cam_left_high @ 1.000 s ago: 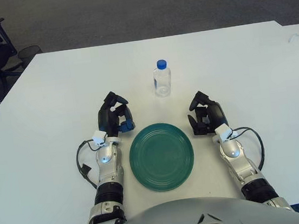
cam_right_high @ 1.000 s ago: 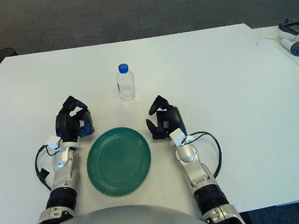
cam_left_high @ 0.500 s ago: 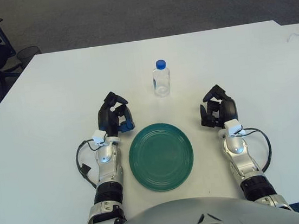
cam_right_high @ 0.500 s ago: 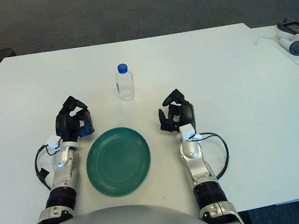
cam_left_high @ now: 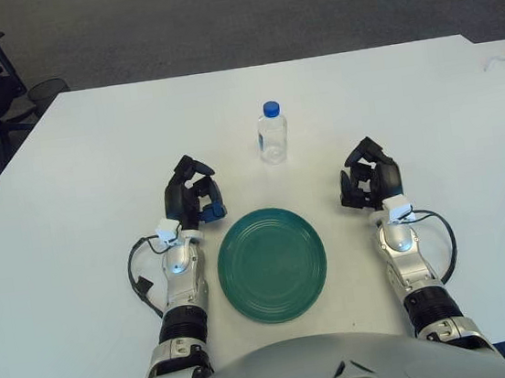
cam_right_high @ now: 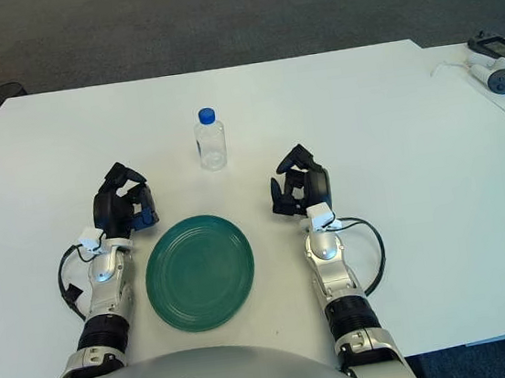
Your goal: Put the bottle into the plate.
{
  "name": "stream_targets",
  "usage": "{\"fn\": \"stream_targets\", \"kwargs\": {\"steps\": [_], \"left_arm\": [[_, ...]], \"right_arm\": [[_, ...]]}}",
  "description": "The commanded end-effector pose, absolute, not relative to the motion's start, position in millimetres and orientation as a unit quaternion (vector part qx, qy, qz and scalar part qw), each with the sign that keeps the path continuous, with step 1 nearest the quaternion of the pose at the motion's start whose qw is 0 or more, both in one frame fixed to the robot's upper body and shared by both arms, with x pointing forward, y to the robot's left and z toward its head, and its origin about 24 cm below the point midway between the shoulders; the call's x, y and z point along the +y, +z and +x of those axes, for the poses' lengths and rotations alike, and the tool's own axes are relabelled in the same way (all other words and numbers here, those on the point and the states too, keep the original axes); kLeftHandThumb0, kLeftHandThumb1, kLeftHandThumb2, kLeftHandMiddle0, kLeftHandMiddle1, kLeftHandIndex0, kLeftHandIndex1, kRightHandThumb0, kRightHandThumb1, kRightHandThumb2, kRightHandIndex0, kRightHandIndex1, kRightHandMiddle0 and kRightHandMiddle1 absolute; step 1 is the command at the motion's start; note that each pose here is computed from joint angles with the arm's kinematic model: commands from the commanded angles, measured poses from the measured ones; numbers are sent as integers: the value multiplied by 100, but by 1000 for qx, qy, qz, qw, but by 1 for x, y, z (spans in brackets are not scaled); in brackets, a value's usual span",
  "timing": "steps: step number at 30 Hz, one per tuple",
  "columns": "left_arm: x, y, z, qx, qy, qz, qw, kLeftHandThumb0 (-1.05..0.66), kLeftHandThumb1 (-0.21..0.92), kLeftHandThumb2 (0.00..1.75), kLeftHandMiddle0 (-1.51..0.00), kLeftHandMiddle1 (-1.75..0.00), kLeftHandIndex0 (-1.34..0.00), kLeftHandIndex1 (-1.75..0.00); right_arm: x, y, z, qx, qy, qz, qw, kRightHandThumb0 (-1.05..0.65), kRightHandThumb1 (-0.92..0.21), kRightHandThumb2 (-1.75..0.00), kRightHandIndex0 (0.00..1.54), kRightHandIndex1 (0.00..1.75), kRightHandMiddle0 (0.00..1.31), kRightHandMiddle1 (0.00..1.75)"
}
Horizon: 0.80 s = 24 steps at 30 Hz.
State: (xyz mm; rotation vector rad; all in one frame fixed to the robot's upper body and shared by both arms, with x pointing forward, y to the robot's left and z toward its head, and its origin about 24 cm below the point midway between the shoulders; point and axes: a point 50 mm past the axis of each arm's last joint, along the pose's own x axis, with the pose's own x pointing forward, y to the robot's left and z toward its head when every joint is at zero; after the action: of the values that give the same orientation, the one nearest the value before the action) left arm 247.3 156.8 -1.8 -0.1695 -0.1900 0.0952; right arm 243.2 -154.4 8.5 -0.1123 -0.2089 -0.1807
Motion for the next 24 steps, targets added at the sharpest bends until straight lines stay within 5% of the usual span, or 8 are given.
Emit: {"fn": "stream_targets", "kwargs": {"steps": [1,24], "left_arm": [[157,-43,216,0,71,-98,993,-56,11,157,-125,-175,-78,-175],[165,-38,230,8,61,-67,996,-56,13,155,-127,-175,-77,-175]], "right_arm": [[-155,-33,215,-14,-91,-69,993,-51,-21,-145,120,175,70,175],[-146,-38,217,-8,-61,-59,996,-52,-20,-146,124,175,70,175]]}}
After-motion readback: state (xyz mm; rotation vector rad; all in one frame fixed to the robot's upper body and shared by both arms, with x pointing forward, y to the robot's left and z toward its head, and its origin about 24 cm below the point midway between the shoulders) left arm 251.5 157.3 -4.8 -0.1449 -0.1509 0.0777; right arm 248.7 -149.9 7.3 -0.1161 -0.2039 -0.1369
